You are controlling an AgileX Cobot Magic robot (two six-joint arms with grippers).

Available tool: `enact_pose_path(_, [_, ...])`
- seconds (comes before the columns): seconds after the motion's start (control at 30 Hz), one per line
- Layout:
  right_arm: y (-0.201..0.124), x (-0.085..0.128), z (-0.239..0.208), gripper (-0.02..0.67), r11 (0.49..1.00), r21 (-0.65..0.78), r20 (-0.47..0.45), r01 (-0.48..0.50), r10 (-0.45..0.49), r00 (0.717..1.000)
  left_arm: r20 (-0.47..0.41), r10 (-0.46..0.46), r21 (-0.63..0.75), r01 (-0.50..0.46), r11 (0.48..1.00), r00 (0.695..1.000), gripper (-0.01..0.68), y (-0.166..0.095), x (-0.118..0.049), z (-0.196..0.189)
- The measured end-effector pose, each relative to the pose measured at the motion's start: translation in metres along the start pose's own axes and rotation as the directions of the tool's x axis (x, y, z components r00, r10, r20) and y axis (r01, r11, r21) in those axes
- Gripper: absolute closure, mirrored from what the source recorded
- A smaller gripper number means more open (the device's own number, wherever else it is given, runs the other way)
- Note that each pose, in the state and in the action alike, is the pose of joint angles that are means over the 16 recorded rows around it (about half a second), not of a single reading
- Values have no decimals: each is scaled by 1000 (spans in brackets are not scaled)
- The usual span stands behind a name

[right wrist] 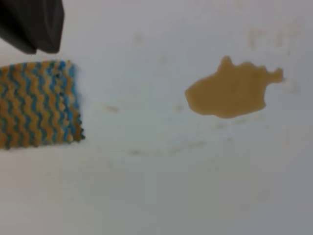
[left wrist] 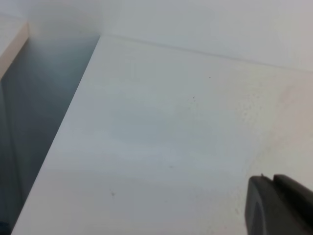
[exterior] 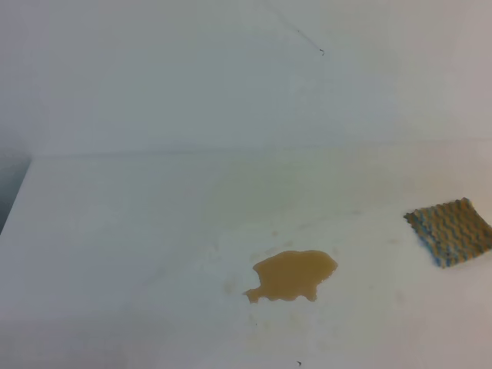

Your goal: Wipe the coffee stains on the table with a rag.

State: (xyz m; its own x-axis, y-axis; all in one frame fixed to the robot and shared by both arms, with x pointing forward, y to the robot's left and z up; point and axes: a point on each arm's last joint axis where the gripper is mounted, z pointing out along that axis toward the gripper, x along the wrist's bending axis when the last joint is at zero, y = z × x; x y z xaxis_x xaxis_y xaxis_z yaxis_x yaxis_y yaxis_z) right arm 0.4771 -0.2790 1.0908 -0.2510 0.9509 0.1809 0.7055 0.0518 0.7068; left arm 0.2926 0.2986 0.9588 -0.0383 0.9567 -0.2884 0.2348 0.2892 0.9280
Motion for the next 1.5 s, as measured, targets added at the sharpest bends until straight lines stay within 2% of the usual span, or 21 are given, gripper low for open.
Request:
enact_pose_path(0.17, [18,-9,25,621,994,112,-29,2,1,1000,0,0,0,0,1000,1000,674,0,0,0])
enact_pose_path(0.37, [32,-20,60,515,973,229,-36,0,8,999,0,0,0,0,1000,1000,674,0,0,0])
enact_pose_path(0.57, [32,-25,101,404,941,337,13,31,-37,999,0,0,0,0,1000,1000,674,0,0,0])
enact_pose_path(0.7, [27,-22,129,354,909,412,50,67,-96,994,0,0,0,0,1000,1000,674,0,0,0])
enact_pose_path(0.93, [17,-16,174,344,854,508,99,114,-189,977,0,0,0,0,1000,1000,674,0,0,0])
enact_pose_path(1.1, [11,-15,196,344,831,544,109,115,-206,972,0,0,0,0,1000,1000,674,0,0,0])
enact_pose_path(1.5, [4,-20,222,337,826,552,116,116,-214,970,0,0,0,0,1000,1000,674,0,0,0])
